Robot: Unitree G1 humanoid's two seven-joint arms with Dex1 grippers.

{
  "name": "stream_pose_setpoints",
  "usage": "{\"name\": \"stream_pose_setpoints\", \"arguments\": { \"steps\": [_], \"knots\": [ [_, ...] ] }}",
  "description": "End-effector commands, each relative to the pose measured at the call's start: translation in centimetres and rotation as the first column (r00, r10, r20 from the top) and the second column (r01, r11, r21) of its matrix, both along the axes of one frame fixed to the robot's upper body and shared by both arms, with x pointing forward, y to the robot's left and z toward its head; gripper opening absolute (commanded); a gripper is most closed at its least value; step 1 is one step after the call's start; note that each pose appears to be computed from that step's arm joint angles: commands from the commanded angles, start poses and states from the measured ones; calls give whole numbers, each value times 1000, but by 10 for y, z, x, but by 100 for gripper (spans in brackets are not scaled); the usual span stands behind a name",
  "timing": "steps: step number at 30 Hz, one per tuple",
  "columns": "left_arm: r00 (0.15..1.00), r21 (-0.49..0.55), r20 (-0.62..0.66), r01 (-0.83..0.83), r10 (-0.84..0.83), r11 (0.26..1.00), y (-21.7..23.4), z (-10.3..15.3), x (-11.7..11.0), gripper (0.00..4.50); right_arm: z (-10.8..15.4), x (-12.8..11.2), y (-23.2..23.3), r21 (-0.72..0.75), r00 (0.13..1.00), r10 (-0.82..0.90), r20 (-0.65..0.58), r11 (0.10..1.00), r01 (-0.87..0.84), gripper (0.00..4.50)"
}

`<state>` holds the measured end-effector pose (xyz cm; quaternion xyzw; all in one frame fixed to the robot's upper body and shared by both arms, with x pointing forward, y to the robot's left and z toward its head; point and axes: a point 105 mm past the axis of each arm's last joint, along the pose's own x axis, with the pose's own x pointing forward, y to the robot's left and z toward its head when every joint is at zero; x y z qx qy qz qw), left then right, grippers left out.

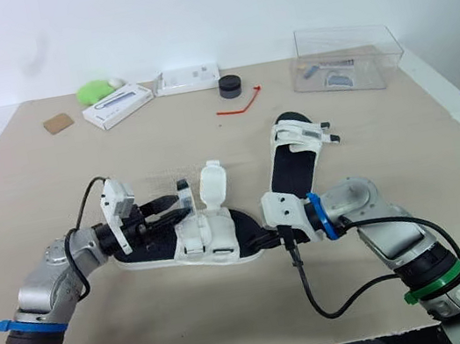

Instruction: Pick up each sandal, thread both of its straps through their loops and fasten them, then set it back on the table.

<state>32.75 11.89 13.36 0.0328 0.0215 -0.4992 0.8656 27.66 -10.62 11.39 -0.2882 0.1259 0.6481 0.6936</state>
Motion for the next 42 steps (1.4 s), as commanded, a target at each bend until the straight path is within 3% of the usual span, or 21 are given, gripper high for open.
{"name": "stream_pose_setpoints", "arguments": {
  "steps": [1, 6, 11, 14, 17, 18, 24, 31, 35, 38, 42],
  "knots": [
    [994, 38, 110, 0, -4, 999, 7, 17, 10, 228, -2, 2, -4, -27, 1000, -8, 3, 1000, 9, 0],
    [985, 8, 169, 24, -25, 1000, 4, 40, 21, 228, -2, 3, -4, -27, 1000, -9, 5, 1000, 9, 0],
    [977, -22, 61, 204, -202, 979, -21, 42, 5, 228, -2, 2, -4, -25, 1000, -13, 5, 1000, 13, 0],
    [952, -62, -87, 288, -293, 955, -30, 31, -4, 151, -2, 2, -3, -21, 1000, -16, 5, 1000, 16, 0],
    [921, -103, -215, 309, -325, 945, -31, 24, -6, 11, -2, 2, -3, -19, 1000, -18, 6, 1000, 19, 0],
    [909, -111, -247, 317, -335, 942, -30, 22, -6, 2, -2, 2, -3, -18, 1000, -20, 6, 1000, 20, 0],
    [880, -40, -329, 350, -343, 936, -27, 5, -2, 2, -2, 2, -3, -16, 1000, -25, 8, 1000, 25, 0],
    [929, 25, -284, 256, -239, 966, -21, -1, 25, 2, -2, 2, -2, -14, 999, -31, 12, 999, 31, 0],
    [922, -3, -280, 277, -267, 961, -20, 6, 24, 2, -2, 1, -3, -12, 999, -36, 10, 999, 36, 0],
    [932, 68, -277, 262, -234, 963, -14, -7, 27, 2, -3, 1, -3, -12, 999, -37, 9, 999, 37, 0],
    [956, 67, -235, 198, -177, 978, -12, -3, 38, 2, -3, 2, -2, -9, 999, -37, 11, 999, 37, 0]
  ]
}}
